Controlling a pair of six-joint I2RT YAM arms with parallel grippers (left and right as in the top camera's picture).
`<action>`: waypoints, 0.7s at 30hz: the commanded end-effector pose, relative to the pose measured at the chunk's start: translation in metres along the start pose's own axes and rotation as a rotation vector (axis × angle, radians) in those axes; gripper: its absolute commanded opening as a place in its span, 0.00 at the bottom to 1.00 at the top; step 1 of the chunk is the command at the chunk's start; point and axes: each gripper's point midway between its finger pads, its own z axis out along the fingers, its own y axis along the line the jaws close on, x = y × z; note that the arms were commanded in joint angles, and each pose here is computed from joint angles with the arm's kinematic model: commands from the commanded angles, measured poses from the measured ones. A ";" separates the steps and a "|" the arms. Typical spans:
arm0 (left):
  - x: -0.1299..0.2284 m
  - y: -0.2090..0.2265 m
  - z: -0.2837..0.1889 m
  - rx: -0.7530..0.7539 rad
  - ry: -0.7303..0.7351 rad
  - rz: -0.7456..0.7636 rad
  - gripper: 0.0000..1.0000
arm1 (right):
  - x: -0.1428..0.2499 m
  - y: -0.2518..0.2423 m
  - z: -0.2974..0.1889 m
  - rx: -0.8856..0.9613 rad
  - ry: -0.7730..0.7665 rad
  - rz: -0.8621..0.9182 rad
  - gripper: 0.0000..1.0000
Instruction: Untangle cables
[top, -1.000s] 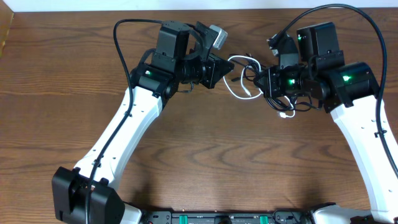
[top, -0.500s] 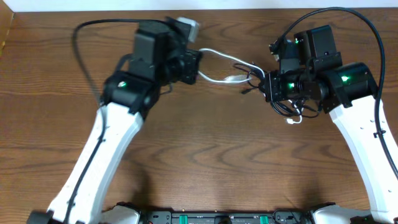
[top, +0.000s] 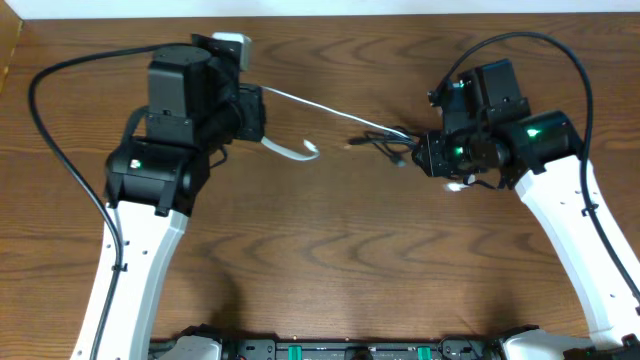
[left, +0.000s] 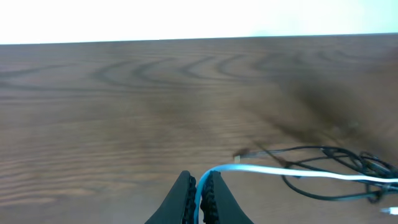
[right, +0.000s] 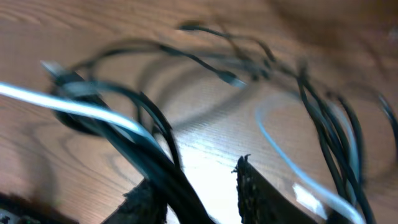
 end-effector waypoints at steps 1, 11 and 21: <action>-0.028 0.041 -0.021 -0.166 -0.106 -0.039 0.07 | 0.012 -0.031 0.009 0.128 0.012 0.029 0.35; -0.075 0.000 -0.040 0.048 -0.260 -0.024 0.08 | 0.030 -0.041 0.043 0.128 0.033 0.054 0.33; -0.078 -0.008 -0.041 0.102 -0.266 -0.067 0.08 | 0.022 -0.023 0.037 0.009 0.025 0.043 0.09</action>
